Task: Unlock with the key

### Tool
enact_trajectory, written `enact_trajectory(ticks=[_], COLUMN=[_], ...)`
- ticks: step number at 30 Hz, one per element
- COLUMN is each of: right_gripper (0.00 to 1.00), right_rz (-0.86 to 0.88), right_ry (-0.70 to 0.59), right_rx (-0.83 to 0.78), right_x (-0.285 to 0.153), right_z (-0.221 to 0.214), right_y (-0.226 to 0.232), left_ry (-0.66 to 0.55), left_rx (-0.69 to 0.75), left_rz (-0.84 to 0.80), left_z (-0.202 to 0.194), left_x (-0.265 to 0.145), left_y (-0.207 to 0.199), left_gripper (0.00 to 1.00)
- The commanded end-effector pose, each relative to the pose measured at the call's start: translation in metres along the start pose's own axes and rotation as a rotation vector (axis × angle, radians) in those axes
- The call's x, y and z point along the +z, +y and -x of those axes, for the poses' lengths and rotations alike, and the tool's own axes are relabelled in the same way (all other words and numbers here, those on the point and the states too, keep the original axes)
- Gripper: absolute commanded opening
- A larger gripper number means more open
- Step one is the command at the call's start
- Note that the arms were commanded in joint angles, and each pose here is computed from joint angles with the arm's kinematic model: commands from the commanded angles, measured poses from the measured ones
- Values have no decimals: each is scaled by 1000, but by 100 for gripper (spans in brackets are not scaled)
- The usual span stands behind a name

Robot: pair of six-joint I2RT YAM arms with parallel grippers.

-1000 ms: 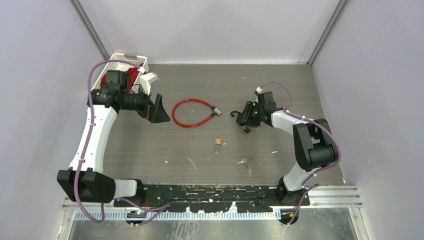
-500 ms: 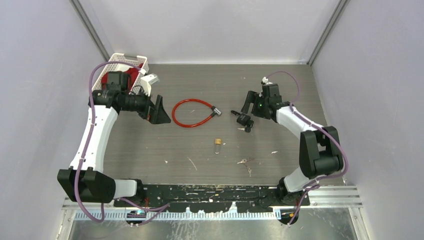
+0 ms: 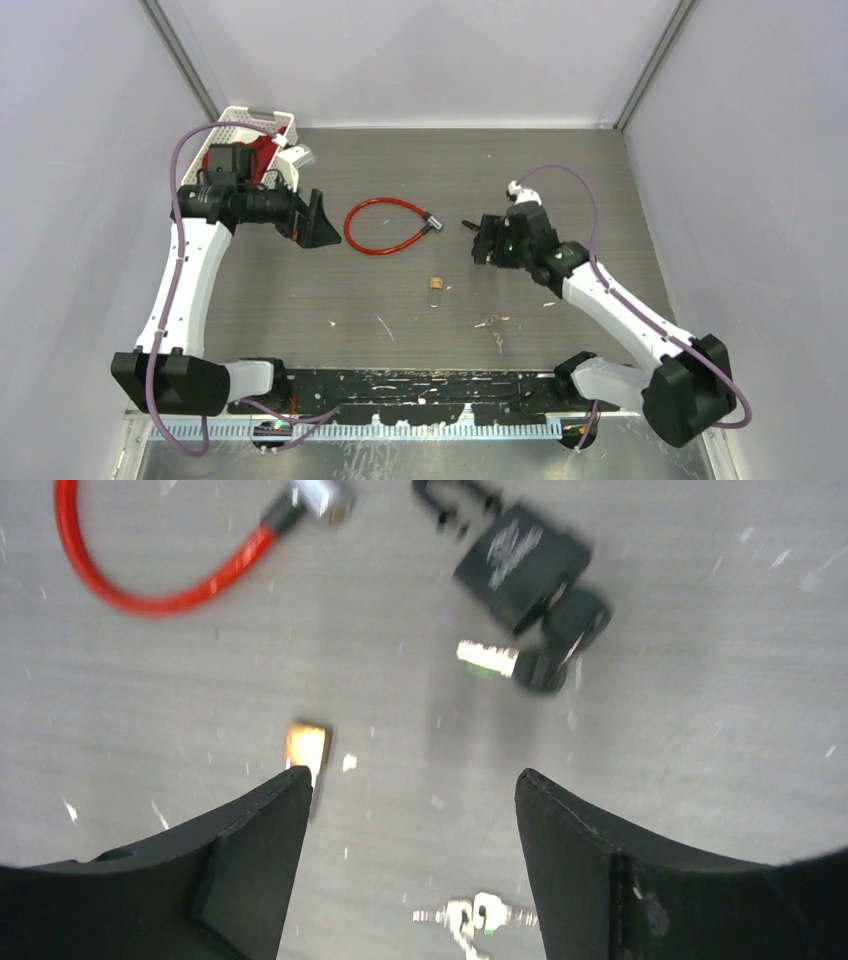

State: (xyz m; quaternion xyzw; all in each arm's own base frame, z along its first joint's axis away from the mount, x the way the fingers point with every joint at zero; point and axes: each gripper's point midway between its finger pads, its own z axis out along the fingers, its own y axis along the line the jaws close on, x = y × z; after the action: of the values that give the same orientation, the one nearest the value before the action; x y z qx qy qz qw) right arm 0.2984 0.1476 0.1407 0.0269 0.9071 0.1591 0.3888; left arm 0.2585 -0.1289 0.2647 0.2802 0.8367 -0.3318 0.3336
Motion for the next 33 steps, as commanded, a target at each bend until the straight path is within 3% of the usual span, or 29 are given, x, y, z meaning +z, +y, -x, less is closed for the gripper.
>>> enact_trajectory(ticks=[1,5,13,18,33], right_gripper=[77,68,63,58,55], right_rz=[-65,-63,-106,-103,-133], right_ry=[93,164,289,323,398], right_rx=[39,73,91,111,96], right_x=[-24,-36,-47,-39,-48], right_z=[-51,-89,-142,-160,-191], right_y=[-3,-1,-9,-8,-14], left_ry=[-82,-75,-63,-74,-64], left_rx=[50,24,9,24,39], left_rz=[-10,-30,-63,-71,-77], left_z=[20,17,10,11,8], left_x=[-7,-2,3,2,1], left_y=[-7,-7,-9,-11,-13], left_gripper=[99,99,100,99,99])
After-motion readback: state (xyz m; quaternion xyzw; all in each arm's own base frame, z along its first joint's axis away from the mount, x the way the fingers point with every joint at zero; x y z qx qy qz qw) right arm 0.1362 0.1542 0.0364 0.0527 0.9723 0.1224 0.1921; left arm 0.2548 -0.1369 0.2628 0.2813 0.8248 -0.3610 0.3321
